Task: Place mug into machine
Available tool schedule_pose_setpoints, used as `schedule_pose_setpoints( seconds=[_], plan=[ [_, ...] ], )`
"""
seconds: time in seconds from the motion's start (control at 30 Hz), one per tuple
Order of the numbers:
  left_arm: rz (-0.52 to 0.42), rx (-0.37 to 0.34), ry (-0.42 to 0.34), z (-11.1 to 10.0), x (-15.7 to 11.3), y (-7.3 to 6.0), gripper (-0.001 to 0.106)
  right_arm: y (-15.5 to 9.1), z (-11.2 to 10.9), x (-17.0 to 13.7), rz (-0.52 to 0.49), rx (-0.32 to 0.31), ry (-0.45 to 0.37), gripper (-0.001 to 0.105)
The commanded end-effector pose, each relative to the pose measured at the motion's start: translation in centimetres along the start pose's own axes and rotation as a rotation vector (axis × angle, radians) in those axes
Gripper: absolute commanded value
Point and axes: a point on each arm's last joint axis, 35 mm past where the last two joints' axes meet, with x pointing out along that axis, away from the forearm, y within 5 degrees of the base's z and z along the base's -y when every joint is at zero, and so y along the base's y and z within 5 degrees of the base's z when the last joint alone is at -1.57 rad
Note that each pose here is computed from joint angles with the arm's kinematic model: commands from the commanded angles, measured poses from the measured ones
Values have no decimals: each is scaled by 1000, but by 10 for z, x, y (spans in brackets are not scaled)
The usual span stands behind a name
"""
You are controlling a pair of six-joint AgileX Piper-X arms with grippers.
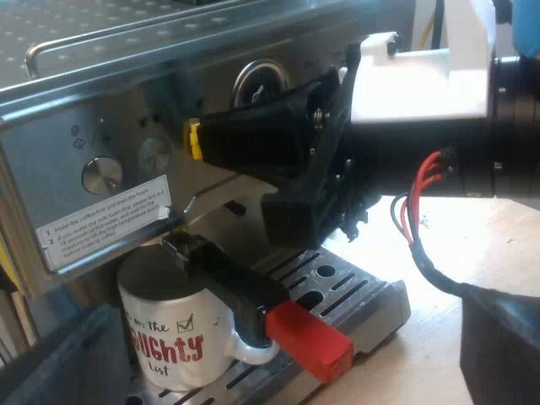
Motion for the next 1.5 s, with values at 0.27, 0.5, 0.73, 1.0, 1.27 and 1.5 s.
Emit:
schedule_pose_setpoints(
  seconds=[0.27, 0.5, 0.73, 1.0, 1.27, 1.5],
  plan=[
    [-12, 3, -16, 4, -1, -1, 81, -20, -3, 19, -154, -49, -4, 0],
    [-12, 3, -16, 4, -1, -1, 81, -23, 5, 19, -178, -65, -62, 0],
    [-12, 3, -16, 4, -1, -1, 81, -20, 4, 17, -173, -109, -47, 0],
    [-12, 3, -16, 4, -1, -1, 81, 8, -4, 1, -69, -148, 18, 32],
    [-10, 0, -3, 0, 1, 0, 81, 31, 0, -27, -28, -204, 37, 68],
    [-13, 3, -18, 4, -2, -2, 81, 26, 10, -51, -1, -252, 59, 67]
  ],
)
